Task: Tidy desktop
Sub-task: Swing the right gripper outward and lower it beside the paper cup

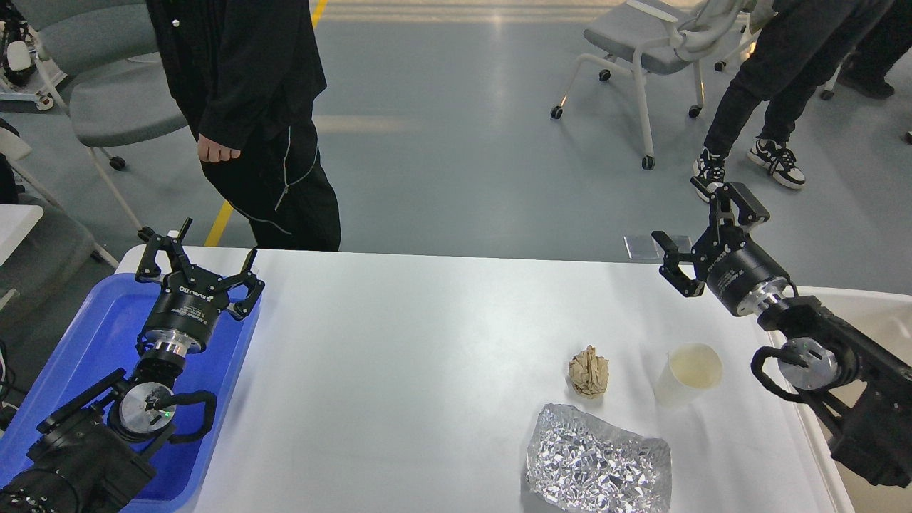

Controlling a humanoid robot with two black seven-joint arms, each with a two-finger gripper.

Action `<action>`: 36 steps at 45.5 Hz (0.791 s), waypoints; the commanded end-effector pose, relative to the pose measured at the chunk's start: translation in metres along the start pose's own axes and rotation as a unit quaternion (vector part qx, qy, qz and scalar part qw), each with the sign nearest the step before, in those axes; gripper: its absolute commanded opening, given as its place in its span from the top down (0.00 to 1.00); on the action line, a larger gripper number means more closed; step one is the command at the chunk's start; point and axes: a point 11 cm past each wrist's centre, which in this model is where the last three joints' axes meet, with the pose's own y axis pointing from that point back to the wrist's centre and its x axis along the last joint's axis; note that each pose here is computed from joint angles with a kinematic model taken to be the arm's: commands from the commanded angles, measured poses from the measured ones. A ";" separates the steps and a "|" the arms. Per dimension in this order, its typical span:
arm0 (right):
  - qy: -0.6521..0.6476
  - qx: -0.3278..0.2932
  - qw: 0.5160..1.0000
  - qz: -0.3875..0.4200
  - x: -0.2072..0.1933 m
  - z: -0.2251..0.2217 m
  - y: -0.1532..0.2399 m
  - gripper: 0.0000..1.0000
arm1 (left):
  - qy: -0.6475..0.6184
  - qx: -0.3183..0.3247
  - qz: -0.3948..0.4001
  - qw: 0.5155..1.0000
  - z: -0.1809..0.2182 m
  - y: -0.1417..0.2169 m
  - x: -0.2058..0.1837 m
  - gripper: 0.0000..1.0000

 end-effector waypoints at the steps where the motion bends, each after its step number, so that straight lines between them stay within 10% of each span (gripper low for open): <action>1: 0.098 -0.052 0.992 -0.063 -0.021 0.001 0.002 0.00 | 0.000 0.000 -0.001 1.000 0.000 0.000 0.000 0.00; 36: 0.456 -0.124 0.857 -0.206 -0.038 -0.057 0.030 0.00 | 0.000 0.000 -0.001 1.000 0.000 0.000 0.000 0.00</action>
